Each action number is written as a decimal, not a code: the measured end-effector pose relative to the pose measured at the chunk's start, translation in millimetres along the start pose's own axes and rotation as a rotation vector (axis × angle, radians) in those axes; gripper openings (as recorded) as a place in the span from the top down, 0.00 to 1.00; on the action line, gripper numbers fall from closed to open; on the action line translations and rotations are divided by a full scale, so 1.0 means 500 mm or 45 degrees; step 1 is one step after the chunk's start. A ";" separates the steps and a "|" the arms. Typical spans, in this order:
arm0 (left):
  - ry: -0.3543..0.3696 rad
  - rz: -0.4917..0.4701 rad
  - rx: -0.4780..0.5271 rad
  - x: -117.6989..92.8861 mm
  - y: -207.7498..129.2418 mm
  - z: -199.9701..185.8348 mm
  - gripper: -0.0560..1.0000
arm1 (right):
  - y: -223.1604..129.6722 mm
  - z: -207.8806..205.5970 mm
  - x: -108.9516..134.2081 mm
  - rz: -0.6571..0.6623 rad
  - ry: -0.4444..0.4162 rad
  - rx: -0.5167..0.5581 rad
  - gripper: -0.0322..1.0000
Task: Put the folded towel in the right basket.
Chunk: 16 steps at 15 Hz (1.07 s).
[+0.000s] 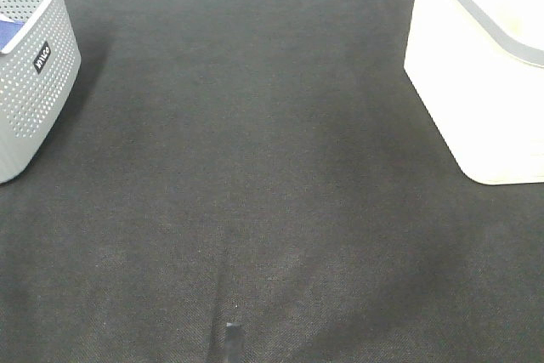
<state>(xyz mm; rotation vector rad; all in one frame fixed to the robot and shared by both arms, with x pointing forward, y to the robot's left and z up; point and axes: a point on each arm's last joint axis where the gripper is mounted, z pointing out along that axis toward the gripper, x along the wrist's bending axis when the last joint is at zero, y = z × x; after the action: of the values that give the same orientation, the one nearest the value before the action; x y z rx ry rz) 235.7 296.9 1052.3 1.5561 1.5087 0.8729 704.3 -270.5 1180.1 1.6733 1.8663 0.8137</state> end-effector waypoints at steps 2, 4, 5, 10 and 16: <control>0.000 0.000 0.000 0.000 0.000 0.000 0.01 | -0.001 -0.058 0.022 0.007 0.011 -0.019 0.03; 0.000 0.000 0.000 0.000 0.000 0.000 0.01 | -0.044 -0.138 0.028 0.024 0.016 0.047 0.04; 0.000 0.000 0.000 0.000 0.000 0.000 0.01 | -0.075 -0.167 0.027 0.019 -0.001 0.089 0.05; 0.000 0.000 0.000 0.000 0.000 0.000 0.01 | -0.360 -0.347 0.034 0.006 -0.052 0.071 0.05; 0.000 0.005 0.000 0.000 0.000 0.000 0.01 | -0.720 -0.474 0.046 -0.008 -0.071 -0.130 0.05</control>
<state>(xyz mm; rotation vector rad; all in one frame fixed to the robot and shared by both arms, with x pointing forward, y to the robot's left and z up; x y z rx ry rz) 235.7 296.9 1052.3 1.5596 1.5060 0.8752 283.7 -295.5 1087.2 1.6101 1.7620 0.8370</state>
